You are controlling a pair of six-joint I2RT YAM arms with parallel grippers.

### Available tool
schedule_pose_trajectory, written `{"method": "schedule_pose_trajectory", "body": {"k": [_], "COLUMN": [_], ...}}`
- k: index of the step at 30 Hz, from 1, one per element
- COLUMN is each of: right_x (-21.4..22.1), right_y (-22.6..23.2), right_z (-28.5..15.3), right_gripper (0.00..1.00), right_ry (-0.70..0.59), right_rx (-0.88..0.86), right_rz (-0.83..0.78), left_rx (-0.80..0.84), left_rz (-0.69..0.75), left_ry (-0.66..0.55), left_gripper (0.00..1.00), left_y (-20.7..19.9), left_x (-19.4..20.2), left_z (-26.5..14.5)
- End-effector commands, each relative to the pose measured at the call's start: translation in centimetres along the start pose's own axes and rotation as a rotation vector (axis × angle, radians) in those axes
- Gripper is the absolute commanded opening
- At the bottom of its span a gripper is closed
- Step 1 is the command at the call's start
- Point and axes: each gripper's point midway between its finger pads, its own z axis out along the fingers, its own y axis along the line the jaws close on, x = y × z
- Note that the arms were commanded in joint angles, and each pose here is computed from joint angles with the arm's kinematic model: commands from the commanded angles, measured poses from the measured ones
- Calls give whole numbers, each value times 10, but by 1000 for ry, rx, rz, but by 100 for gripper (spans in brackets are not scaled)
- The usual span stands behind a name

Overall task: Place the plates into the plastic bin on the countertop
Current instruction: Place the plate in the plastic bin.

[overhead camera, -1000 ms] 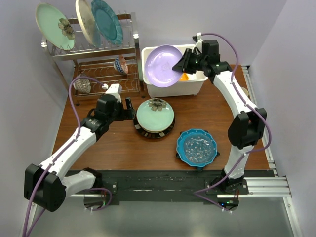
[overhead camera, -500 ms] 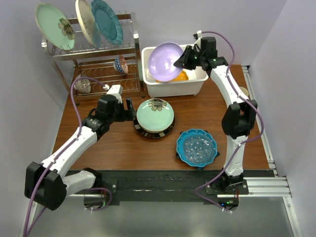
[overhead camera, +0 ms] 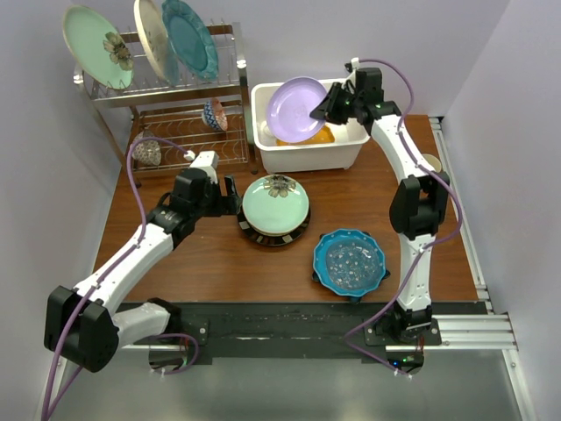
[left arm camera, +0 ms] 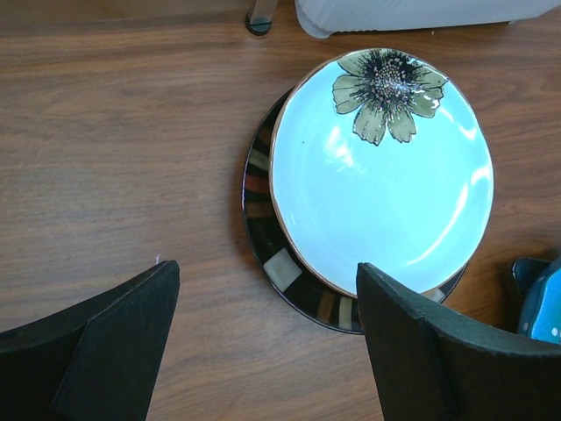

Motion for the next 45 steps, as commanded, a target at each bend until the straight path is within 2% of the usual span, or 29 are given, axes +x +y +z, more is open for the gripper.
{"method": "schedule_pose_trajectory", "body": {"k": [1,20,31,37,38,43,45], "right_x": [-29,-16,-2,5,6,9,10], "right_y": [13,-42,-55,-63,-65,-70,-70], "right_z": [-6,24,41,45,45,43,41], "right_gripper": [0,0,0,10,16,31,41], "right_ry": [-89,-65,-17,2,5,18,27], "right_rx": [-27,88,82,99,104,128,138], "right_rz": [-17,14,27,31,33,35,26], "left_rx": [11,19,28,33,33,37,39], "left_rz": [17,15,15,17,17,17,19], "left_ry": [-10,-5,2,5,7,10,9], "left_gripper": [86,86,86,86,86,86,86], "left_y": [0,-1,-3,-4,-4,-4,-5], "left_x": [-1,0,2,2,3,3,3], "left_z": [1,2,5,6,7,8,8]}}
